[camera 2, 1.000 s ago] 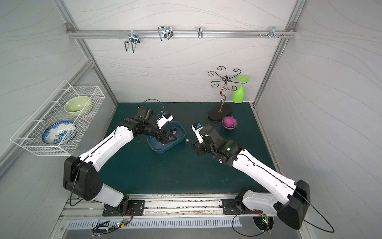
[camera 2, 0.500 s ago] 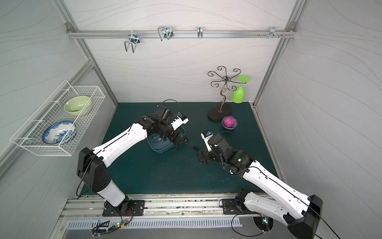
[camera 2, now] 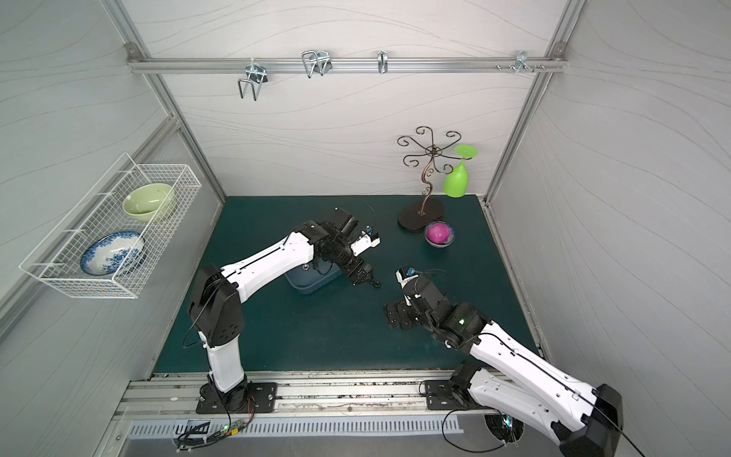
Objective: Put the nuts on the desktop into the storage box
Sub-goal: Pick up the nut from the center of the board.
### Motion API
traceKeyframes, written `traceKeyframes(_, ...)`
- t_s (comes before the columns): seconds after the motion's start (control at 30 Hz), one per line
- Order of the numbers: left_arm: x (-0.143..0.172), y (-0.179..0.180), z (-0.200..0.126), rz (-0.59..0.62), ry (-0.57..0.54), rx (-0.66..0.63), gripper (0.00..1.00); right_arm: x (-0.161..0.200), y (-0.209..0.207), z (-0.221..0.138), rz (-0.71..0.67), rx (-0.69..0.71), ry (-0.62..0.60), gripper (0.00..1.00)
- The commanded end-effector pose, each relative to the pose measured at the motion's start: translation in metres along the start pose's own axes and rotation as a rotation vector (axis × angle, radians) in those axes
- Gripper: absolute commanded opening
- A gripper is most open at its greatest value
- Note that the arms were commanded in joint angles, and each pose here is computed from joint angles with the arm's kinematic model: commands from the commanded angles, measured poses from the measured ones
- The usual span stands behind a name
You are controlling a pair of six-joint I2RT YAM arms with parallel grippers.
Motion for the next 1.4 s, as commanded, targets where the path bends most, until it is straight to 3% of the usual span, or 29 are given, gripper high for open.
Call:
traceKeyframes(0.0, -0.010, 0.003, 0.014, -0.018, 0.013, -0.040, 0.98, 0.012, 0.005, 0.003, 0.077, -0.054, 0.012, 0.99)
traceKeyframes(0.17, -0.011, -0.007, 0.041, 0.016, 0.068, -0.055, 0.93, 0.030, 0.009, 0.015, 0.134, -0.093, 0.035, 0.99)
traceKeyframes(0.47, -0.005, -0.024, 0.088, 0.186, 0.137, -0.020, 0.68, 0.041, 0.006, 0.014, 0.138, -0.087, 0.059, 0.99)
traceKeyframes(1.07, -0.004, -0.016, 0.122, 0.233, 0.189, -0.024, 0.65, 0.042, 0.007, 0.009, 0.153, -0.097, 0.049, 0.99)
traceKeyframes(1.23, 0.003, -0.013, 0.132, 0.221, 0.222, -0.017, 0.53, 0.041, 0.007, 0.010, 0.158, -0.093, 0.049, 0.99)
traceKeyframes(1.37, 0.005, -0.013, 0.131, 0.219, 0.232, -0.017, 0.49, 0.041, 0.007, 0.010, 0.161, -0.090, 0.053, 0.99)
Point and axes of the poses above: each gripper's point midway between its finger pads, its own z axis out along the fingers, its own y axis along the line the jaws close on, x = y × z, the point moved 4 cm from there along -z, back along the fingers, and after that the axes turned 8 degrees about -z, right-handed, at the moved point
